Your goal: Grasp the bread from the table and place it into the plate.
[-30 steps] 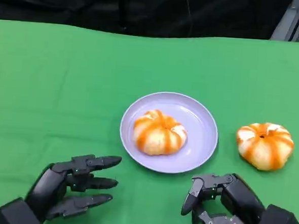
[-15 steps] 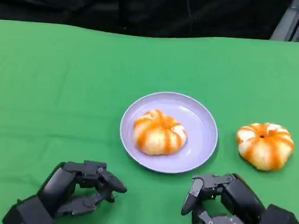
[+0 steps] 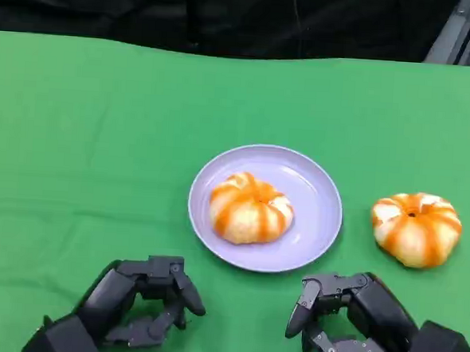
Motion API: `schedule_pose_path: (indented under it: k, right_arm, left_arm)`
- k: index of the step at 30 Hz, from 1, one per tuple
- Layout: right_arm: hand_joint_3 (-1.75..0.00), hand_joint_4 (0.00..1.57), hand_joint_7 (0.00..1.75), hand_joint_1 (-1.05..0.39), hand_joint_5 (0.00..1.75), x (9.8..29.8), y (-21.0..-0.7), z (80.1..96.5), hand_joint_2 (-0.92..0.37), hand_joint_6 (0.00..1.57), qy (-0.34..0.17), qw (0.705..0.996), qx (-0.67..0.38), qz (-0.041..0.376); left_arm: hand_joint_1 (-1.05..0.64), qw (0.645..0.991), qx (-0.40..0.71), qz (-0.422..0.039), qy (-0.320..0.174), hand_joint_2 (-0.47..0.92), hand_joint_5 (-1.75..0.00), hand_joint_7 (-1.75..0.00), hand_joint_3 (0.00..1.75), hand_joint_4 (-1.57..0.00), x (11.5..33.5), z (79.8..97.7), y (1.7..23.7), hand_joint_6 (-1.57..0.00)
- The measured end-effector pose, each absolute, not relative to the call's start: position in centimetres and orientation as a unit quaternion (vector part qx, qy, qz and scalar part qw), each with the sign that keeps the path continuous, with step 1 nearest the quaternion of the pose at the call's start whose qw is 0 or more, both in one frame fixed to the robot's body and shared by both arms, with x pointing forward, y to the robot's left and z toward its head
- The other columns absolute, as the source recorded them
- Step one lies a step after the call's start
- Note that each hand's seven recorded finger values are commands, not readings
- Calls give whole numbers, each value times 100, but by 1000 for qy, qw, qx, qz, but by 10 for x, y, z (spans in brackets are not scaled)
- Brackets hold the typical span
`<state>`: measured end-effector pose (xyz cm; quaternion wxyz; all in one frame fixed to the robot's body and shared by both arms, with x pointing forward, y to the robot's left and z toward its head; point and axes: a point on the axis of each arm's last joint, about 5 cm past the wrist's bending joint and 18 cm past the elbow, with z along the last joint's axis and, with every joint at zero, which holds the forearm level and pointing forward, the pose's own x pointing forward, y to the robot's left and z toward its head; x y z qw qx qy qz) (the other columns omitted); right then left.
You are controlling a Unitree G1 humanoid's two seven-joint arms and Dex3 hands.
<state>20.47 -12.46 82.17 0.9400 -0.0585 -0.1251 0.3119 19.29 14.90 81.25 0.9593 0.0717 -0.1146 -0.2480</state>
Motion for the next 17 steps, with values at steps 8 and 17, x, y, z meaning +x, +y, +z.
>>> schedule_pose_path:
  k: [8,17]
  right_arm:
    - [-115,97,110,18,140,205,-125,822,-52,97,-125,940,-58,312]
    - [-114,98,109,20,140,205,-125,822,-52,98,-125,940,-58,312]
  left_arm:
    - [-7,957,68,-258,-114,60,-150,-118,96,-77,190,811,144,-84]
    - [-7,957,70,-257,-118,60,-148,-117,95,-79,189,811,145,-86]
